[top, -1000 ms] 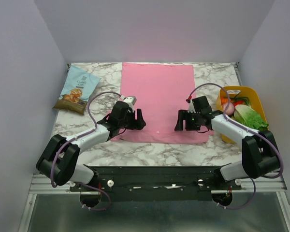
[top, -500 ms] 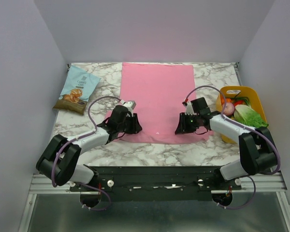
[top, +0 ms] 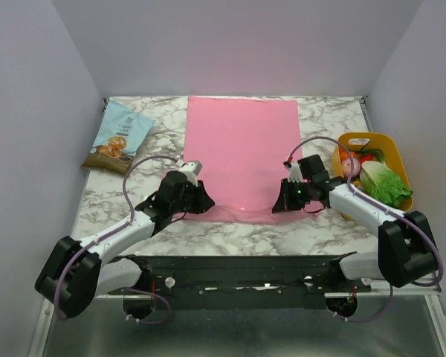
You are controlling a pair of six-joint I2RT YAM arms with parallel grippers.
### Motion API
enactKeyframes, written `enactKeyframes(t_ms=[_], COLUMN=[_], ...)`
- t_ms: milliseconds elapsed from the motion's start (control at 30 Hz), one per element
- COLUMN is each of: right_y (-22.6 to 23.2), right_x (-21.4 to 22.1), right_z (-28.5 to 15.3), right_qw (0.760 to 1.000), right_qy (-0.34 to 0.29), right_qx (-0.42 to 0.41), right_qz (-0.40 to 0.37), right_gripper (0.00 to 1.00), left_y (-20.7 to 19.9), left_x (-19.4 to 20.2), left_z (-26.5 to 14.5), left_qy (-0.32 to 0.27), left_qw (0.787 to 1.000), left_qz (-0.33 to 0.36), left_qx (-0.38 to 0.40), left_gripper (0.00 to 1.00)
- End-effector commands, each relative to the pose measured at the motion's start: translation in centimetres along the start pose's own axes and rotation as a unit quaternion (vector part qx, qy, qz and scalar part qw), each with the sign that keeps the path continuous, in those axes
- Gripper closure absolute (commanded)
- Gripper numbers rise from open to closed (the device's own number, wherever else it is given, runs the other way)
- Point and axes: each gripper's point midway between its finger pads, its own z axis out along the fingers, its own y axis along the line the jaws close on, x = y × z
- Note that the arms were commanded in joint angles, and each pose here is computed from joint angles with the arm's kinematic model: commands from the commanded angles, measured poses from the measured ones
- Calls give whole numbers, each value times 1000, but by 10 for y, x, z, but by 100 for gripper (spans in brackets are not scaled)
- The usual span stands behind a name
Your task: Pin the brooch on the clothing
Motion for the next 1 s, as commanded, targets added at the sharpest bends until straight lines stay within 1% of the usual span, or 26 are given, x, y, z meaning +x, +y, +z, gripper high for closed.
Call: enactKeyframes(t_ms=[0, 67, 200, 300, 433, 500, 533, 567, 633, 667, 700, 767, 800, 833, 867, 967], right_y=[1, 0, -6, -6, 0, 5, 6, 12, 19, 25, 26, 31, 32, 34, 36, 43], right_x=[23, 33, 51, 64, 77, 84, 84, 86, 87, 84, 83, 77, 73, 70, 66, 48], right_z=[-8, -8, -9, -12, -14, -14, -15, -15, -15, -16, -17, -20, -21, -22, -24, -30], right_qw=[999, 998, 996, 994, 993, 992, 992, 992, 992, 993, 993, 995, 995, 996, 996, 998], right_qy=[30, 40, 67, 84, 98, 111, 113, 119, 119, 115, 114, 103, 97, 92, 83, 52], right_qx=[12, 16, 32, 38, 43, 40, 39, 31, 19, 13, 11, 7, 4, 2, 1, -1], right_qz=[36, 42, 54, 60, 57, 50, 47, 39, 23, 12, 8, -3, -8, -13, -18, -38], right_gripper=[92, 91, 91, 90, 87, 83, 75, 62, 50, 39, 34, 25, 23, 21, 19, 18], left_y=[-8, -13, -16, -18, -19, -21, -19, -20, -23, -24, -28, -27, -28, -26, -25, -23], left_x=[8, 8, 26, 32, 17, 5, 3, 0, -7, -9, -16, -16, -19, -17, -16, -12], left_z=[-19, -24, -28, -31, -35, -35, -31, -30, -22, -19, -16, -5, -1, 6, 10, 22], left_qy=[1, -5, 10, 10, -21, -35, -33, -32, -30, -28, -31, -23, -22, -15, -11, 2], left_qw=[1000, 1000, 999, 999, 999, 999, 999, 999, 999, 999, 999, 1000, 1000, 1000, 1000, 1000], left_qz=[-7, -12, -25, -30, -26, -19, -16, -12, -7, -3, 1, 3, 5, 4, 4, 7], left_qx=[10, 17, 27, 33, 27, 22, 14, 13, 14, 16, 21, 18, 20, 17, 16, 17], left_gripper=[74, 74, 76, 77, 77, 78, 78, 79, 82, 83, 85, 88, 89, 93, 95, 100])
